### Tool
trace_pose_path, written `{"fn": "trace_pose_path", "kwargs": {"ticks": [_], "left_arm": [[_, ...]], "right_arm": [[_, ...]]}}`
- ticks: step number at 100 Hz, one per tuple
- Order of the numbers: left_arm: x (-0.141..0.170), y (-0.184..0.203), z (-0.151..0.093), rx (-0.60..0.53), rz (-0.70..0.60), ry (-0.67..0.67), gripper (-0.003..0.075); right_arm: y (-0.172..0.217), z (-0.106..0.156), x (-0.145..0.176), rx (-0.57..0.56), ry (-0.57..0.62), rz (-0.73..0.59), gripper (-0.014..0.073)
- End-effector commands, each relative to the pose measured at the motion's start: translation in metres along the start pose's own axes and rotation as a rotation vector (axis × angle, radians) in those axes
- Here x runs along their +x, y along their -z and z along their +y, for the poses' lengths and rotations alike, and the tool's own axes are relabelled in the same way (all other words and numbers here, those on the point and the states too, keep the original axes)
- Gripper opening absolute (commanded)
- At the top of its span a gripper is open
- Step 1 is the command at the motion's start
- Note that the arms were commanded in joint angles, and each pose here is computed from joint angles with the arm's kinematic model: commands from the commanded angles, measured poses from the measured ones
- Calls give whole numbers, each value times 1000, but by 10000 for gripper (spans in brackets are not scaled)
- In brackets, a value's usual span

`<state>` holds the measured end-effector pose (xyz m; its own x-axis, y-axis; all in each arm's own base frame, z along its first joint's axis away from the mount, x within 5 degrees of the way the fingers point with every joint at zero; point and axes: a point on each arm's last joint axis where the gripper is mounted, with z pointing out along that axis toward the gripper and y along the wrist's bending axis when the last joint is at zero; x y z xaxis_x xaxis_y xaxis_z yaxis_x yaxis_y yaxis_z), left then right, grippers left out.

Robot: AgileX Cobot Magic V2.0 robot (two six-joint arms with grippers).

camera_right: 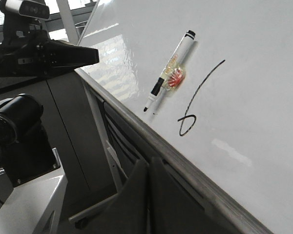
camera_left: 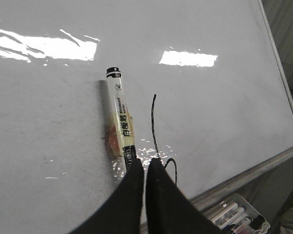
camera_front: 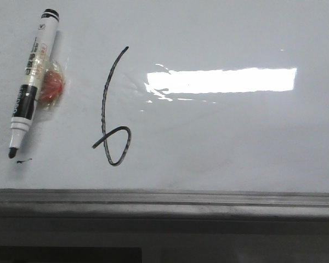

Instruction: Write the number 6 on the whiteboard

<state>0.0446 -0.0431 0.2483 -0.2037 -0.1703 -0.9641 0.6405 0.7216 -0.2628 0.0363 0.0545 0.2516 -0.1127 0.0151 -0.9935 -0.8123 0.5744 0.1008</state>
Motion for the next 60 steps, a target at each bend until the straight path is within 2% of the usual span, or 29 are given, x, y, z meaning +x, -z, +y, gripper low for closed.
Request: {"fn": "trace_pose_path", "kwargs": {"ticks": [1, 52, 60], "left_arm": [[-16, 1, -2, -3, -101, 12, -19], [-16, 1, -2, -3, -101, 12, -19], [-16, 1, -1, -15, -100, -56, -19]], "right_arm": [[1, -1, -13, 17, 13, -92, -64], [1, -1, -13, 17, 13, -92, -64], [1, -1, -13, 17, 13, -92, -64]]}}
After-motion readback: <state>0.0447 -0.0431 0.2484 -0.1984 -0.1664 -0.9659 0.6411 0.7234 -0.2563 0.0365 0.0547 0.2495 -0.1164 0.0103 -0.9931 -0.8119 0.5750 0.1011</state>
